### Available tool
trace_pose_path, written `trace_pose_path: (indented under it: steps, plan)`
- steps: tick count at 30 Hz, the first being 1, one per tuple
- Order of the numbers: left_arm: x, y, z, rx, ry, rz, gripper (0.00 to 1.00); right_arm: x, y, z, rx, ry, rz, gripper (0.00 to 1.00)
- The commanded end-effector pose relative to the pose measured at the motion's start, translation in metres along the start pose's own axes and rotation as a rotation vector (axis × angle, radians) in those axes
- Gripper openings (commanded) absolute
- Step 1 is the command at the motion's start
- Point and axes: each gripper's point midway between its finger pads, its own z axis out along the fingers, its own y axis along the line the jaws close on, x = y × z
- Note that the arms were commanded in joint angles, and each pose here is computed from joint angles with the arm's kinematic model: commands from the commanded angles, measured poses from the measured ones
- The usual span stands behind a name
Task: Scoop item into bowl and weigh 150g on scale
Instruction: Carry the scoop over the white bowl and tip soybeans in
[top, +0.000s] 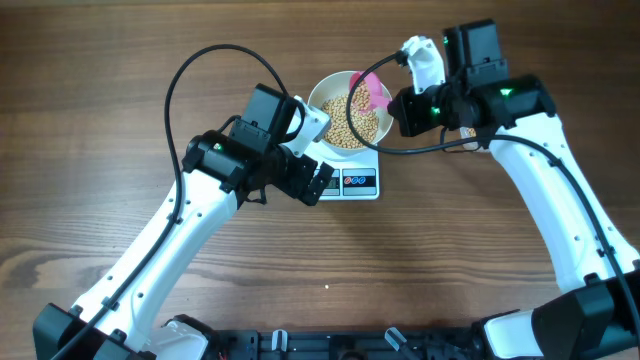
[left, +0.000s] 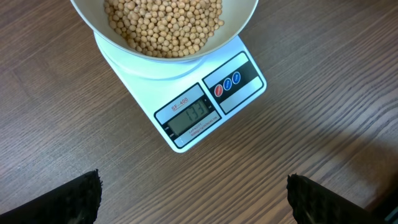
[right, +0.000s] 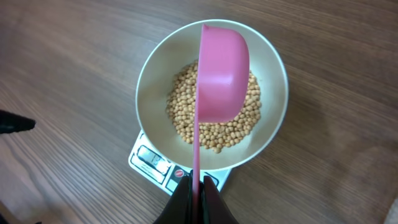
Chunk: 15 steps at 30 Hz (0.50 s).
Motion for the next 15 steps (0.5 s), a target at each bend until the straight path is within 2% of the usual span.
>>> trace_pose_path:
  steps: [1,15]
  plan:
    - [-0.007,0.002,-0.010,-0.011,-0.035,-0.008,1.00,-0.013,0.004,-0.013,0.014,-0.048,-0.043,0.04]
    - [-0.007,0.002,-0.010,-0.011,-0.035,-0.008,1.00,-0.014,0.015,-0.009,0.053,-0.038,-0.097,0.04]
